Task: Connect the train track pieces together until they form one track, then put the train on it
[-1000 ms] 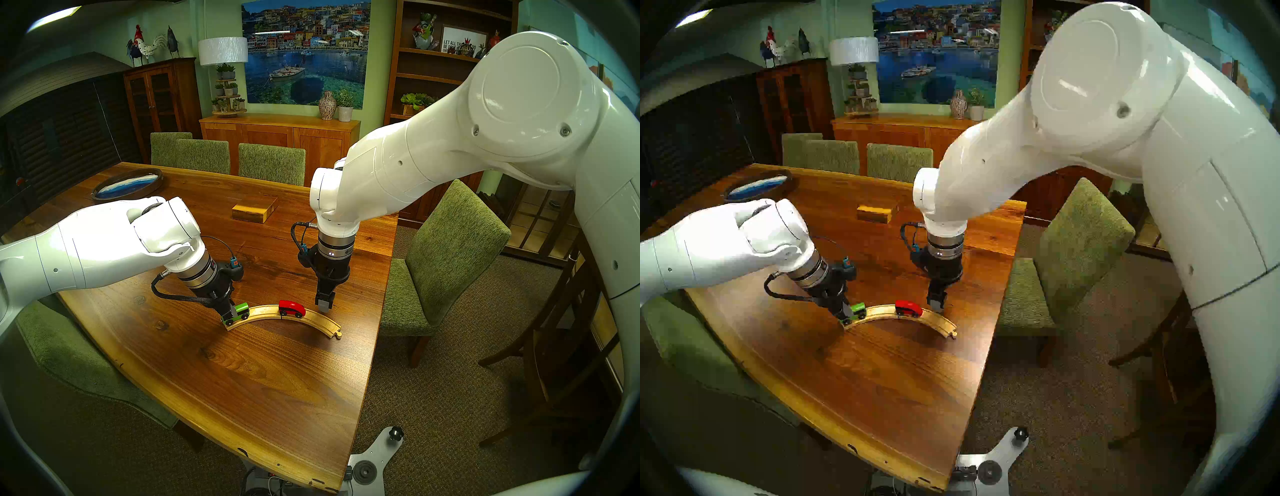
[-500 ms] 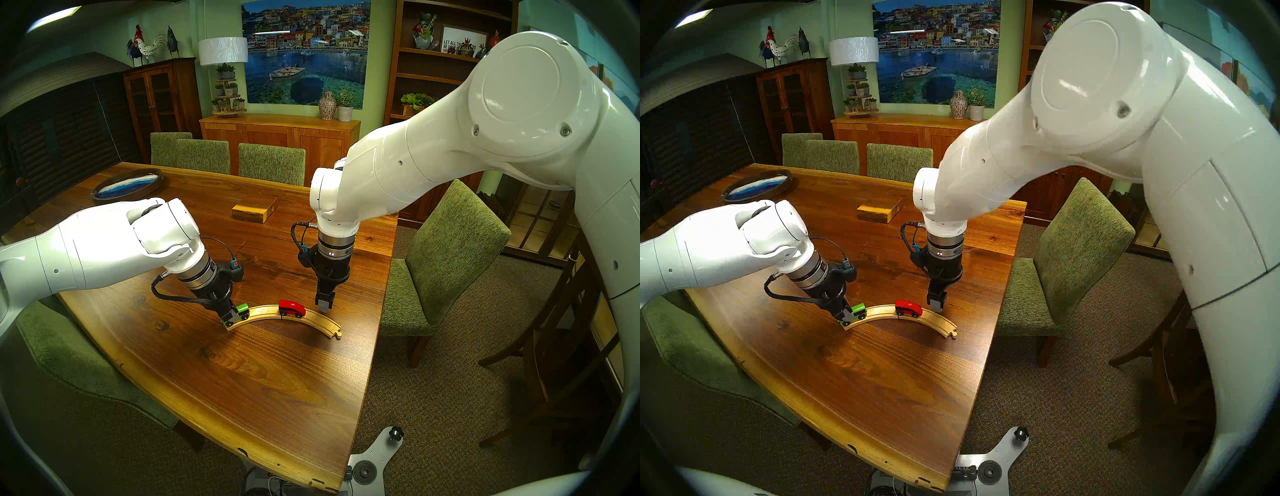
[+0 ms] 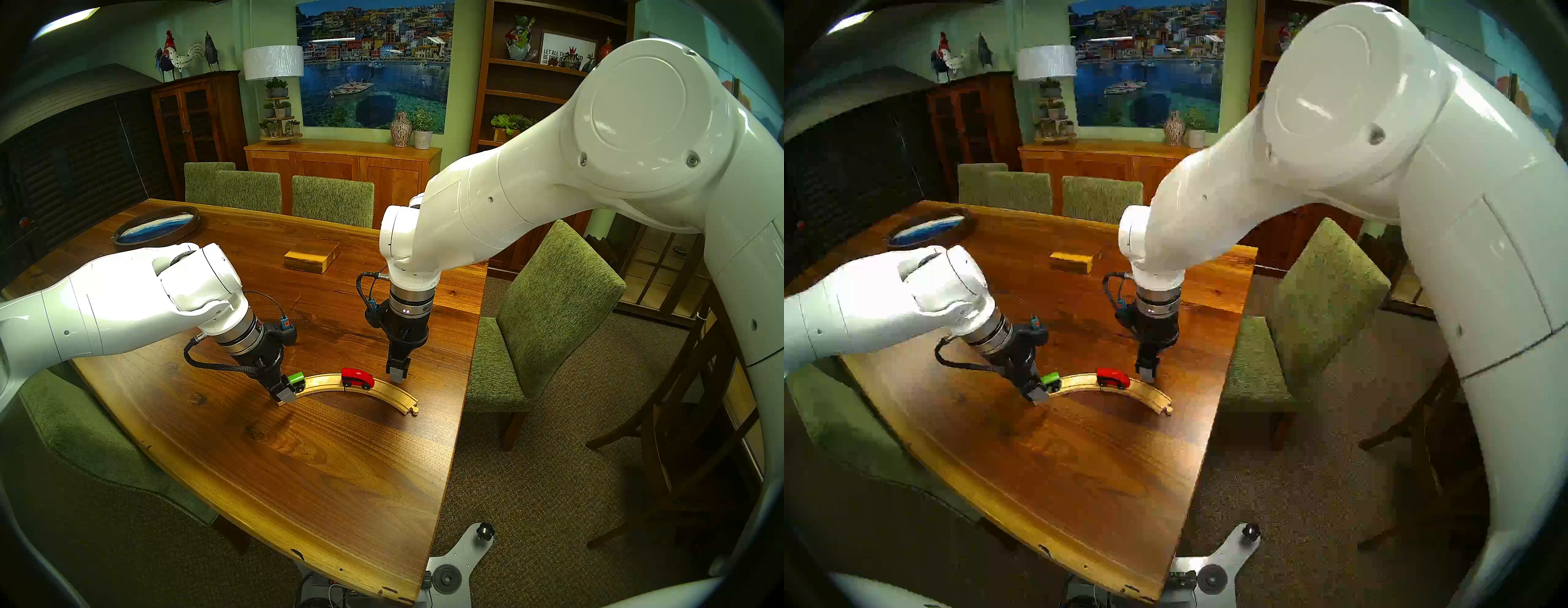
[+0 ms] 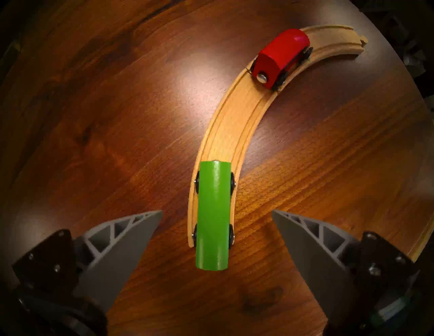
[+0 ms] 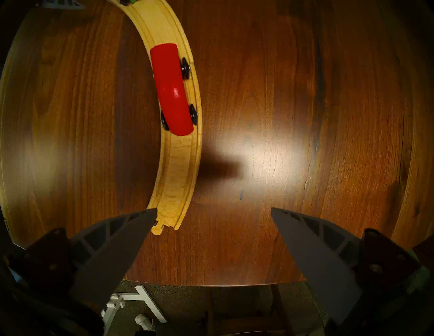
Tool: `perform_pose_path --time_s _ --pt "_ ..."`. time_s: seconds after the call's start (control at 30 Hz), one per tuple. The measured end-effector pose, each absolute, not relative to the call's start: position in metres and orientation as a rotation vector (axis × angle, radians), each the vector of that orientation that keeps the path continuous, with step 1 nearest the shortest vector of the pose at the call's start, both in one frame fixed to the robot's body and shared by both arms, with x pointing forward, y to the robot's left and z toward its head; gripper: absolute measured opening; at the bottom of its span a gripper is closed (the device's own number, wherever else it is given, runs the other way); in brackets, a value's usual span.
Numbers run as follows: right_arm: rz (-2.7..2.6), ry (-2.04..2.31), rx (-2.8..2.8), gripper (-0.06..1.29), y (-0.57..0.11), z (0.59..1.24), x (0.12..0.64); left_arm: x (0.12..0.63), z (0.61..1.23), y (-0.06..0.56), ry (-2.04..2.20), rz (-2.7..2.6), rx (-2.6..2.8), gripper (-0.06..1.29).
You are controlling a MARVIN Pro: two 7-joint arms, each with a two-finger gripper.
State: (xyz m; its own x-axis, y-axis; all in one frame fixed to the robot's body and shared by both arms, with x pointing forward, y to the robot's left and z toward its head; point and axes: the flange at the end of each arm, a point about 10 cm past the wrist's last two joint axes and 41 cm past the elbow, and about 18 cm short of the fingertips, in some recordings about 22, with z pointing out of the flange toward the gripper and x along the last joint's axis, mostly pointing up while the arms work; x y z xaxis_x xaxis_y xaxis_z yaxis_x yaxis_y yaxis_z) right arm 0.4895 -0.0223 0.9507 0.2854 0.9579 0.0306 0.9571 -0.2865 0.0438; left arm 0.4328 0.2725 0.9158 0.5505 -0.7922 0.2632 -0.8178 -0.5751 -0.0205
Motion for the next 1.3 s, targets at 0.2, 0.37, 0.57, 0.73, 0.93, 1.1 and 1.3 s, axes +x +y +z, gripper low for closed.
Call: perform_pose_path --time_s 0.2,0.37,0.57,0.73,0.93,1.1,1.3 --pt "0.079 1.866 2.505 1.24 -0.022 0.951 0.490 0.431 0.919 0.274 -1.392 0.394 2.684 1.21" --pt "0.080 1.866 2.505 1.24 -0.022 0.951 0.490 0.424 0.925 0.275 -1.394 0.403 2.701 1.21" --pt "0.080 1.866 2.505 1.24 -0.022 0.951 0.490 0.413 0.929 0.275 -1.407 0.423 2.709 1.21" --pt "0.080 1.866 2.505 1.24 -0.022 0.951 0.490 0.406 0.931 0.280 -1.400 0.440 2.722 1.21" --pt "0.080 1.866 2.505 1.24 -0.022 0.951 0.490 0.402 0.929 0.288 -1.378 0.444 2.749 1.21" --pt "0.080 1.866 2.505 1.24 -0.022 0.951 0.490 0.399 0.926 0.296 -1.354 0.437 2.772 1.21" --pt "0.080 1.865 2.505 1.24 -0.022 0.951 0.490 0.399 0.924 0.305 -1.317 0.417 2.795 1.21"
